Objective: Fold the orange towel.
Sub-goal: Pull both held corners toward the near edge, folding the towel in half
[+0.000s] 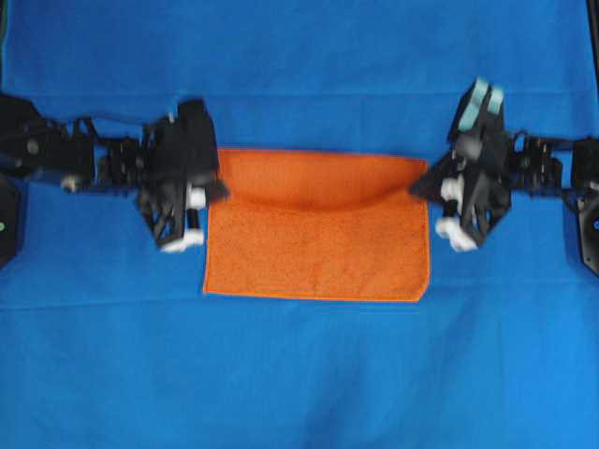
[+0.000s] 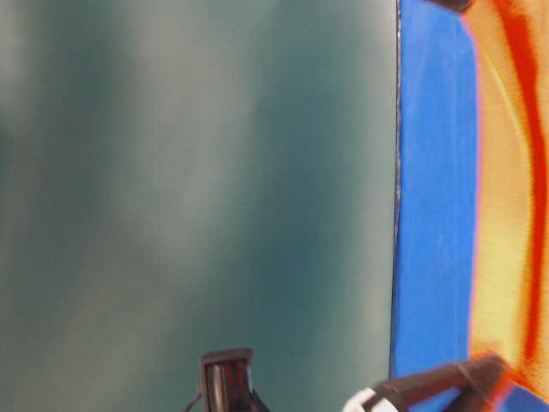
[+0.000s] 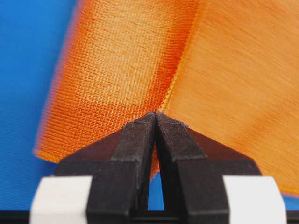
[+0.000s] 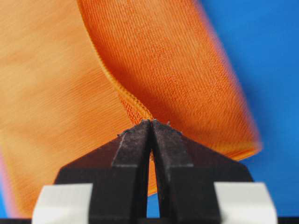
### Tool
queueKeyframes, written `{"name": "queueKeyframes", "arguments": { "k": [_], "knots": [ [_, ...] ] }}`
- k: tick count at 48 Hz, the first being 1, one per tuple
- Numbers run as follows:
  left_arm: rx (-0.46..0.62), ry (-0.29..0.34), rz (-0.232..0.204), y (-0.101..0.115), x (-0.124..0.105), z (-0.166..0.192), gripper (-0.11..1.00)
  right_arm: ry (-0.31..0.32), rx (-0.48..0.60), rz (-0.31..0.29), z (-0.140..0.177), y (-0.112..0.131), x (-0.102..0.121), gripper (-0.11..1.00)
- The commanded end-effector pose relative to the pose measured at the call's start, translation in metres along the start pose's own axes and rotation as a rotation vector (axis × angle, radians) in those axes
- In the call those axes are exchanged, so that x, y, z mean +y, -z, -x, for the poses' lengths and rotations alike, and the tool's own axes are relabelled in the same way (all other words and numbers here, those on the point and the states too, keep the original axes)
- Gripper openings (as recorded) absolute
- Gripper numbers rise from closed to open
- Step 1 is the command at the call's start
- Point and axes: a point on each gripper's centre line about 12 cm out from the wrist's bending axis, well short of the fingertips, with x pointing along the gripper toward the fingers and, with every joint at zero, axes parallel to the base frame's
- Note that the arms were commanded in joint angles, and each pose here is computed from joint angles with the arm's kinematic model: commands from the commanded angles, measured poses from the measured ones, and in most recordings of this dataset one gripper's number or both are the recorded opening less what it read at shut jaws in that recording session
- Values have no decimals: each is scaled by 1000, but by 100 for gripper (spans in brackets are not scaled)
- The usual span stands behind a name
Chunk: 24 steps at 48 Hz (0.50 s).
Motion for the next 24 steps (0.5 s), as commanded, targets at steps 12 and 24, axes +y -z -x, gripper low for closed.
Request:
{"name": "queueKeyframes", "arguments": {
  "k": [12, 24],
  "knots": [
    [7, 125, 18, 4, -62, 7, 0, -136, 59, 33, 4, 21, 51, 1],
    [22, 171, 28, 10, -85, 8, 0, -144, 114, 57, -1, 29, 62, 1]
  ]
}}
